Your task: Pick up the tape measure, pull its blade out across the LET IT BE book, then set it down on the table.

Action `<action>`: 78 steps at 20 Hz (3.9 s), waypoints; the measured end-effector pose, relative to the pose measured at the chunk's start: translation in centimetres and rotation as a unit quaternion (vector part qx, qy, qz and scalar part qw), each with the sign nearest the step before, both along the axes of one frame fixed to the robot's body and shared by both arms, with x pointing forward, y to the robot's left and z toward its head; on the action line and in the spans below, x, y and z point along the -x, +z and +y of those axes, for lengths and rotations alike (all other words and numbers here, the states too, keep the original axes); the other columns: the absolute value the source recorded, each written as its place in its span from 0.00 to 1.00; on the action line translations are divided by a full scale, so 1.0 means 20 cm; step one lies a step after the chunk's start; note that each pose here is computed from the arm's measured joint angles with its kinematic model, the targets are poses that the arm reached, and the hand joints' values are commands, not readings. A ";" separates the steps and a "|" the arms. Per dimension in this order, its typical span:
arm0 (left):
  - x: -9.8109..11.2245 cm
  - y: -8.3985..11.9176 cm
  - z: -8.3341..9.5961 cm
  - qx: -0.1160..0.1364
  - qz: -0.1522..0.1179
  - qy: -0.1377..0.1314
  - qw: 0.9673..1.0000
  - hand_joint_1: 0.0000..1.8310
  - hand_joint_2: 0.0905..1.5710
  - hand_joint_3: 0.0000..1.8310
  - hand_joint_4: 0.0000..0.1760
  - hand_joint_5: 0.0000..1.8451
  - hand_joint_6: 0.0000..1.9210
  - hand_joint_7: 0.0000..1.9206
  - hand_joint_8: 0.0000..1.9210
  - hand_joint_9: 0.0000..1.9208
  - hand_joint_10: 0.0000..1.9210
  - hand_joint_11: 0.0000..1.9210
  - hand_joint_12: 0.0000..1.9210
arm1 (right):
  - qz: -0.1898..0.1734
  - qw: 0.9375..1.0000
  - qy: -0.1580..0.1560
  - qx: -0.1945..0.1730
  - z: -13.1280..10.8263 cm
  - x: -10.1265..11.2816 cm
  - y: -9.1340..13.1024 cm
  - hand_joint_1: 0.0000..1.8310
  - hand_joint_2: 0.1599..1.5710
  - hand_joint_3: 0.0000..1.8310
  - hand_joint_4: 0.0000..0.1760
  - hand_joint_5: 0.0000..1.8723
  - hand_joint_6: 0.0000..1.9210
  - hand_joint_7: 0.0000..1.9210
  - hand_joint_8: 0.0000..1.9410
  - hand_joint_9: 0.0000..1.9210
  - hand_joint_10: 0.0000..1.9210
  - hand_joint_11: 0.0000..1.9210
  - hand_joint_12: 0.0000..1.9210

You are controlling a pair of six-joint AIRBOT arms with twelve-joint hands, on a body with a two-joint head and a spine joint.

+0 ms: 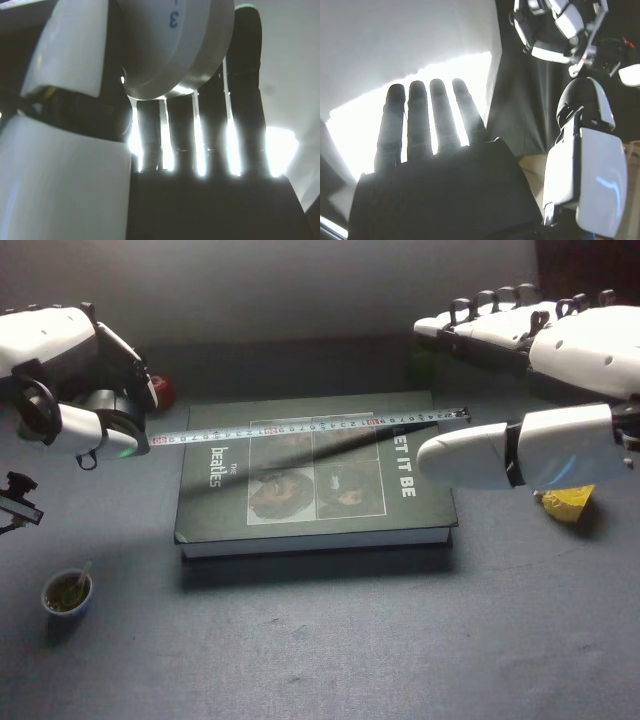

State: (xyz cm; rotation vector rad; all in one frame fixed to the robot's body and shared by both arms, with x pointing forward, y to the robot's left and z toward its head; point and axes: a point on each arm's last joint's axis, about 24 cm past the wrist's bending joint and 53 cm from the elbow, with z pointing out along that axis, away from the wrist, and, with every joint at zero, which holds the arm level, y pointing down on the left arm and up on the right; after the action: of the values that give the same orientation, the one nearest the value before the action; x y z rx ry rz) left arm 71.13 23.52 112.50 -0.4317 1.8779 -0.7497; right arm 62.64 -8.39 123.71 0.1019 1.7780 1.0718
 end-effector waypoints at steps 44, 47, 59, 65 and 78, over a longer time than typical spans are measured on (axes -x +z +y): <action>-0.11 -0.10 0.11 -0.109 0.007 -0.043 0.993 0.75 0.68 0.00 0.00 0.56 0.38 0.55 0.46 0.46 0.66 0.40 0.60 | -0.055 0.998 0.009 0.028 0.00 0.10 0.07 0.00 0.60 0.00 0.00 0.00 0.00 0.00 0.00 0.00 0.00 0.00 0.06; -0.11 -0.11 0.09 -0.114 0.007 -0.047 0.992 0.75 0.68 0.00 0.00 0.56 0.38 0.55 0.46 0.46 0.66 0.40 0.60 | -0.055 0.998 0.009 0.028 0.00 0.10 0.07 0.00 0.61 0.00 0.00 0.00 0.00 0.00 0.00 0.00 0.00 0.00 0.06; -0.09 -0.09 0.01 -0.104 0.007 -0.059 0.993 0.75 0.68 0.00 0.00 0.56 0.36 0.56 0.46 0.46 0.66 0.40 0.60 | -0.055 0.998 0.009 0.028 0.00 0.10 0.07 0.00 0.61 0.00 0.00 0.00 0.00 0.00 0.00 0.00 0.00 0.00 0.06; -0.02 -0.01 -0.13 -0.079 0.005 -0.082 0.993 0.75 0.68 0.00 0.00 0.55 0.38 0.55 0.46 0.46 0.66 0.40 0.61 | -0.056 0.998 0.009 0.029 0.00 0.10 0.07 0.00 0.61 0.00 0.00 0.00 0.00 0.00 0.00 0.00 0.00 0.00 0.06; 0.24 -0.07 -0.22 -0.087 0.077 -0.119 0.986 0.75 0.68 0.00 0.00 0.57 0.36 0.56 0.46 0.45 0.67 0.40 0.62 | -0.052 0.998 0.012 0.036 0.01 0.11 0.04 0.00 0.61 0.00 0.00 0.00 0.00 0.00 0.00 0.00 0.00 0.00 0.07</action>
State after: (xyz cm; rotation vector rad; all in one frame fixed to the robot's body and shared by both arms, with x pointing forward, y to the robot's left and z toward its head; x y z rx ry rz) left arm 66.25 19.05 111.04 -0.1590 2.1463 -0.7178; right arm 60.50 -8.27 124.59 -0.0189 1.7254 1.0110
